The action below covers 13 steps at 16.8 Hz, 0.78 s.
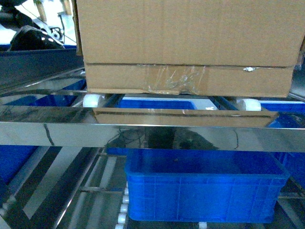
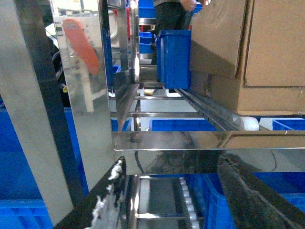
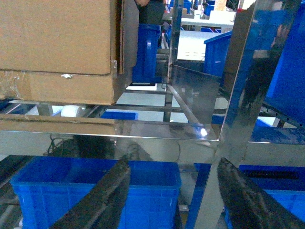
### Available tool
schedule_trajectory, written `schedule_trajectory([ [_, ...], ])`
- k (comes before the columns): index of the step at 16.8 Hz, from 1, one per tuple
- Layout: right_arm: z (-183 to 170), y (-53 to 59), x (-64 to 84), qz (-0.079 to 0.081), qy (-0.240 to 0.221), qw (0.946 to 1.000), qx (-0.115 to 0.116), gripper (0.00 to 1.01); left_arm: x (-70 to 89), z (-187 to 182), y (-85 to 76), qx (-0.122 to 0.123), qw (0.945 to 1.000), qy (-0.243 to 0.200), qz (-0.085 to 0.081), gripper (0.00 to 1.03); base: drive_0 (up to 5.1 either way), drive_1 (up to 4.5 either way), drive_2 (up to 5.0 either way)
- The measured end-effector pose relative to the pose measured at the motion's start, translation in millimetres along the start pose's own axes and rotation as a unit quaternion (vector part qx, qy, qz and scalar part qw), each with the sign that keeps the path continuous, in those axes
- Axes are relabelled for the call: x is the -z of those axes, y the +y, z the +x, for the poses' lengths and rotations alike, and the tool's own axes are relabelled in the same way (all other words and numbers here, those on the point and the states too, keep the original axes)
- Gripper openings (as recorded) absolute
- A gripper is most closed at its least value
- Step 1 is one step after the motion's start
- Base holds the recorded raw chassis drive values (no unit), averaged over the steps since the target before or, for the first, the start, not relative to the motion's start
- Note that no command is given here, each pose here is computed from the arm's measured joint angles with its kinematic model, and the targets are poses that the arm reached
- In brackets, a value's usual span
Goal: Sort boxes to right shelf from conveyor
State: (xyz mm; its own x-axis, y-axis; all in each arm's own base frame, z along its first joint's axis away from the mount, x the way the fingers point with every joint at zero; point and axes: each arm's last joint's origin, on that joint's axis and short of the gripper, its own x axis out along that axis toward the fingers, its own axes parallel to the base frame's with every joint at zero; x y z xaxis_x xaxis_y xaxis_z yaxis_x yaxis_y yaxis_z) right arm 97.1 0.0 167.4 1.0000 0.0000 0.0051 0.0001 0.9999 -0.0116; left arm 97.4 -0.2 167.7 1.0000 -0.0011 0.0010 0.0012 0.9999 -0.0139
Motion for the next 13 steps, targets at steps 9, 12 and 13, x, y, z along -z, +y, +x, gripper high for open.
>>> schedule_trajectory([
  [9,0.0,0.0,0.0,0.0,0.0,1.0,0.0,0.98,0.0,0.0,0.0,0.0,1.0,0.0,0.0,0.98,0.0,0.0,0.0],
  [12,0.0,0.0,0.0,0.0,0.0,1.0,0.0,0.98,0.0,0.0,0.0,0.0,1.0,0.0,0.0,0.98,0.0,0.0,0.0],
  [13,0.0,0.0,0.0,0.0,0.0,1.0,0.0,0.98,0.0,0.0,0.0,0.0,1.0,0.0,0.0,0.98,0.0,0.0,0.0],
])
